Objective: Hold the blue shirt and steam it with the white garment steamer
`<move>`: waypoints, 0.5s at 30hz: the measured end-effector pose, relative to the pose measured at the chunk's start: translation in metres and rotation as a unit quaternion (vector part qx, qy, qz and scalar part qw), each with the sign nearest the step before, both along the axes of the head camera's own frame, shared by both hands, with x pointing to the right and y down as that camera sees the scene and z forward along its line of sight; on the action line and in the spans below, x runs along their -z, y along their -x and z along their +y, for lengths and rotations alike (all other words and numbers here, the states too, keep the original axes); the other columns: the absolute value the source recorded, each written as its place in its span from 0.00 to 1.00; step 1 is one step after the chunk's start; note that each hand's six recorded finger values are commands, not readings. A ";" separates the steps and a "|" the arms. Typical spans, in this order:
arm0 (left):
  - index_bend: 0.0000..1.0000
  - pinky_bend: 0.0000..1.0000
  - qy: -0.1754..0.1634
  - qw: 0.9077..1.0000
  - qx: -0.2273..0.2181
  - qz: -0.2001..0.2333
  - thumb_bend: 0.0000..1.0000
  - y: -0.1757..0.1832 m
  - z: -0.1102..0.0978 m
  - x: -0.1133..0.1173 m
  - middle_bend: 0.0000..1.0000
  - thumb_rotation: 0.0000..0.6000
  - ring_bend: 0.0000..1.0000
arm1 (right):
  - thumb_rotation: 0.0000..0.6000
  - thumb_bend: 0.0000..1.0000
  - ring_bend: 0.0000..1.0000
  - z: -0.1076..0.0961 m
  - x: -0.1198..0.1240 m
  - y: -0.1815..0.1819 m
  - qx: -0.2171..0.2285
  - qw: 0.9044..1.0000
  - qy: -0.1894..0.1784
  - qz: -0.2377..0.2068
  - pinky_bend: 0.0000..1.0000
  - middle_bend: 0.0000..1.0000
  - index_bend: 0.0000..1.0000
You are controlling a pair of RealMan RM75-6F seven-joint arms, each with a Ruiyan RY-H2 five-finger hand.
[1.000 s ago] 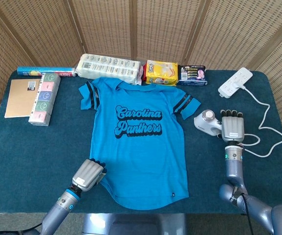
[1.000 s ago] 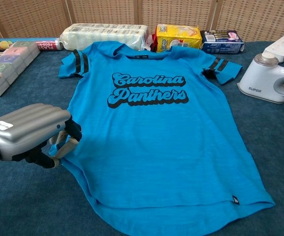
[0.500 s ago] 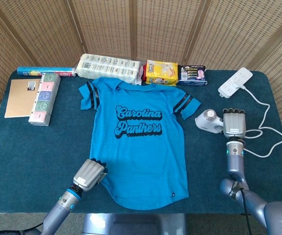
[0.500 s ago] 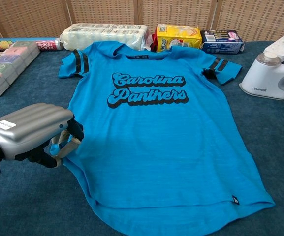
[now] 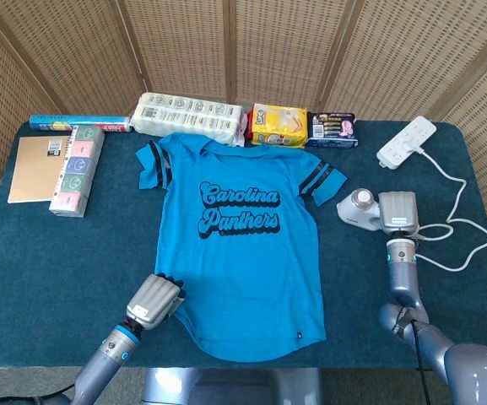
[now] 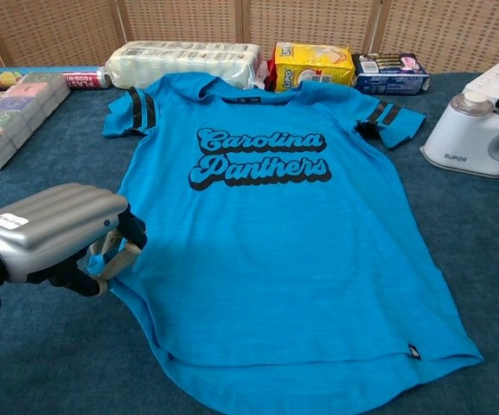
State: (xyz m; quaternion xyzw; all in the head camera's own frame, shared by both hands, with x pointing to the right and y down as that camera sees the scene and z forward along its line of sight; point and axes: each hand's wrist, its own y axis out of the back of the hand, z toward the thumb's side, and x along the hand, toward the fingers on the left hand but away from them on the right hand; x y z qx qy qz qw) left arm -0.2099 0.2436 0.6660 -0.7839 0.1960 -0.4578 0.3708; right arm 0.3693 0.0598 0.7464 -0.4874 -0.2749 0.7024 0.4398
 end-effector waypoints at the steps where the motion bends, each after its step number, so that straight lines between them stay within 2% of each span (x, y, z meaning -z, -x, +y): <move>1: 0.81 0.50 0.000 1.000 0.000 0.000 0.44 0.000 0.000 0.000 0.71 1.00 0.57 | 1.00 0.40 0.75 0.000 0.000 0.000 -0.002 1.000 -0.001 -0.008 0.75 0.72 0.65; 5: 0.81 0.50 0.000 1.000 0.001 -0.001 0.44 0.001 0.000 0.000 0.71 1.00 0.57 | 1.00 0.38 0.80 -0.003 0.001 0.002 -0.011 0.999 -0.008 -0.042 0.80 0.76 0.69; 12: 0.81 0.50 0.000 1.000 0.001 -0.002 0.44 0.001 0.000 -0.001 0.71 1.00 0.57 | 1.00 0.37 0.81 -0.007 0.007 -0.003 -0.044 0.993 -0.023 -0.111 0.81 0.78 0.71; 15: 0.81 0.50 -0.001 1.000 0.001 -0.001 0.44 0.000 0.000 -0.001 0.71 1.00 0.57 | 1.00 0.37 0.81 -0.009 0.014 -0.010 -0.056 0.990 -0.034 -0.126 0.81 0.78 0.71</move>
